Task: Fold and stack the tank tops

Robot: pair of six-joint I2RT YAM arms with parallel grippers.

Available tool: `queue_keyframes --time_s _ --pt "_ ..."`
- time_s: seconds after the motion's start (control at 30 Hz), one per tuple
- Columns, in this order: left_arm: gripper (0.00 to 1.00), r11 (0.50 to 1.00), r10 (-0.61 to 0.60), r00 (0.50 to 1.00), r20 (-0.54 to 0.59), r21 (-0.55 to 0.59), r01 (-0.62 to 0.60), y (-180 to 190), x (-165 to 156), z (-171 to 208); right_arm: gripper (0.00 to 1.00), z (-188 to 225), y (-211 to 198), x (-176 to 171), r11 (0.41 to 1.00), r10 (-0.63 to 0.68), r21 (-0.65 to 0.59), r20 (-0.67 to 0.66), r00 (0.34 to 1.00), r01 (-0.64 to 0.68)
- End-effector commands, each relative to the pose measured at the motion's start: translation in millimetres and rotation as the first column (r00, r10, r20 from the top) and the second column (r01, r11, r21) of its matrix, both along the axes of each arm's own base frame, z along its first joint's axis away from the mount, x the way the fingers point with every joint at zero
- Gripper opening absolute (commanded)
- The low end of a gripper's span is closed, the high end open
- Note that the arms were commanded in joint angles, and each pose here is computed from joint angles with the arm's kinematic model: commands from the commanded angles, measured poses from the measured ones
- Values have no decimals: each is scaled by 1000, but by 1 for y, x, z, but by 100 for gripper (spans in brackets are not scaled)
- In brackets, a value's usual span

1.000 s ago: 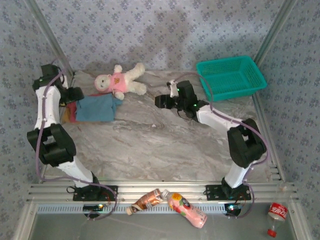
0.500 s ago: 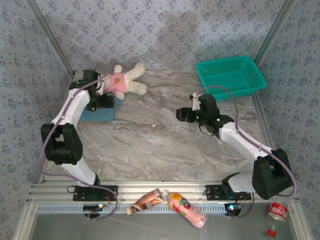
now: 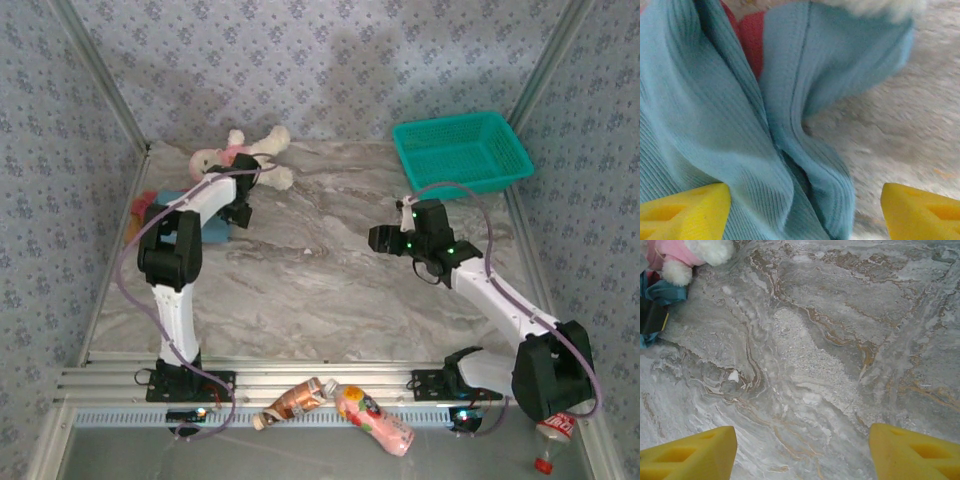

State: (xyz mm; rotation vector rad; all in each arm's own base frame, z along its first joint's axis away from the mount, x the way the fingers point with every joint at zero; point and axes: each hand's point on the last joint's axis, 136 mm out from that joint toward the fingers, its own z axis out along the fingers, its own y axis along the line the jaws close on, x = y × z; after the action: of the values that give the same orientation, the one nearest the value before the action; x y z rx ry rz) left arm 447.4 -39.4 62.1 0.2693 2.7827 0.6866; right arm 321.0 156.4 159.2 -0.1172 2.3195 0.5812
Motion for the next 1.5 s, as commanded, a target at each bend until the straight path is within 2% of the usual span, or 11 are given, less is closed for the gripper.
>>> queue_keyframes --time_s 0.0,0.13,0.2,0.33,0.57,0.8,0.93,1.13,1.3,1.4,1.47 --pt "77 965 18 1000 11 260 -20 29 7 14 72 -2 -9 -3 1000 -26 -13 -1 1000 26" --pt "66 925 22 999 34 379 -34 40 13 21 72 -2 -9 -3 999 -32 -1 -1 999 32" --pt "62 920 16 999 28 391 -25 40 17 21 72 -2 -9 -2 999 -37 5 1 999 37" --pt "45 897 14 999 29 441 -26 45 21 25 71 1 -8 2 999 -37 16 8 999 37" --pt "36 860 11 996 94 507 -57 59 27 76 71 -2 -7 2 999 -39 19 -1 999 39" --pt "29 808 41 998 54 586 -65 93 24 86 70 -4 -4 5 999 -33 31 -11 999 34" --pt "29 845 8 1000 20 535 -18 78 27 59 70 -8 -3 5 999 -34 33 -19 999 35" --pt "30 838 -17 995 -94 541 65 61 28 10 70 -7 -4 7 999 -34 28 -30 999 35" --pt "36 851 -10 991 -133 519 79 60 23 1 70 -4 -9 4 999 -40 24 -31 999 40" --pt "52 862 -14 989 -147 499 86 58 17 4 70 1 -11 4 999 -38 22 -26 999 39" --pt "68 876 -12 990 -140 476 78 55 12 13 70 3 -14 4 999 -35 16 -26 999 35"
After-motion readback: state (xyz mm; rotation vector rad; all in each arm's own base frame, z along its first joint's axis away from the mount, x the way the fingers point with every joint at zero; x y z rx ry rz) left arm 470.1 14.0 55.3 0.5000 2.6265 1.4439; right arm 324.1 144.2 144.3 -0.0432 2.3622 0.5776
